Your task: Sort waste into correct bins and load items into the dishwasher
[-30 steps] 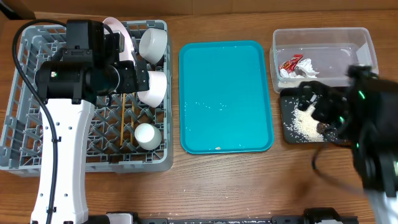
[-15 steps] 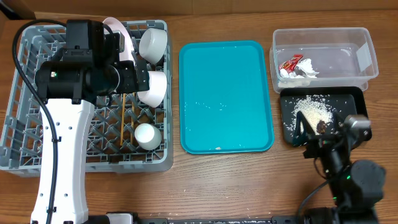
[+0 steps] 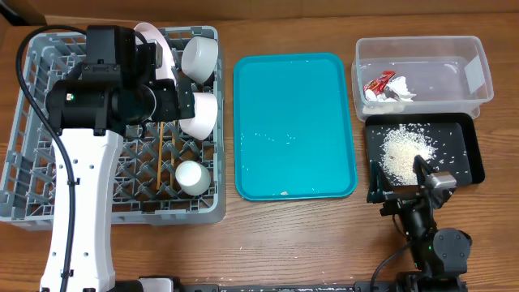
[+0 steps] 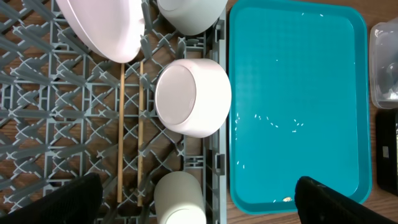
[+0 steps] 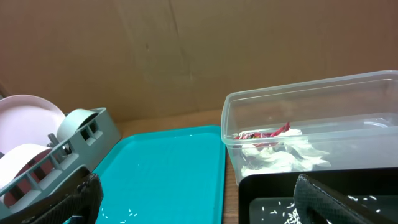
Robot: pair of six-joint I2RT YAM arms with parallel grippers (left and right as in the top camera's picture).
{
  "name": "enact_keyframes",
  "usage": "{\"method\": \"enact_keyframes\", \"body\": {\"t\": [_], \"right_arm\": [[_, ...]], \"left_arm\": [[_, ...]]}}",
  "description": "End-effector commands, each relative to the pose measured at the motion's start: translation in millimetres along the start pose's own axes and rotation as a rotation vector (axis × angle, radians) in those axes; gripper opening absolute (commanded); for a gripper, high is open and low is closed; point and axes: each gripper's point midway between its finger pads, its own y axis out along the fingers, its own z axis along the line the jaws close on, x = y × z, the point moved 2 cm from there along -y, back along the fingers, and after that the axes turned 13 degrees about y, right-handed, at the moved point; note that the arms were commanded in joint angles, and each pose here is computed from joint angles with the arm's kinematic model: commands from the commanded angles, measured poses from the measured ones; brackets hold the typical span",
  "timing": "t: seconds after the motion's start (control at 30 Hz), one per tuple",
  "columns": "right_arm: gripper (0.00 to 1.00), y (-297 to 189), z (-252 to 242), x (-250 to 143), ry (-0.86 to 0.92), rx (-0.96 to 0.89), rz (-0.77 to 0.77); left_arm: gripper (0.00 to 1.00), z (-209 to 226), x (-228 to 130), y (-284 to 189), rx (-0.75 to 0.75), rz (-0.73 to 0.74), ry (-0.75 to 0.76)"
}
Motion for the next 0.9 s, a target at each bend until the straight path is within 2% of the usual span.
{"method": "enact_keyframes", "body": {"t": [0.0,0.87], "right_arm": [[1.0,-1.1,-4.0,-8.4,-0.006,0.005,-0.008],[1.0,-2.9,-6.2,-13.9,-0.003,-0.002,0.007]], "left_arm": [[1.0,-1.3,2.8,-0.5,-0.007,-0.007,-0.007],[1.0,-1.3,2.8,-0.5,-0.007,-0.007,-0.007]]}}
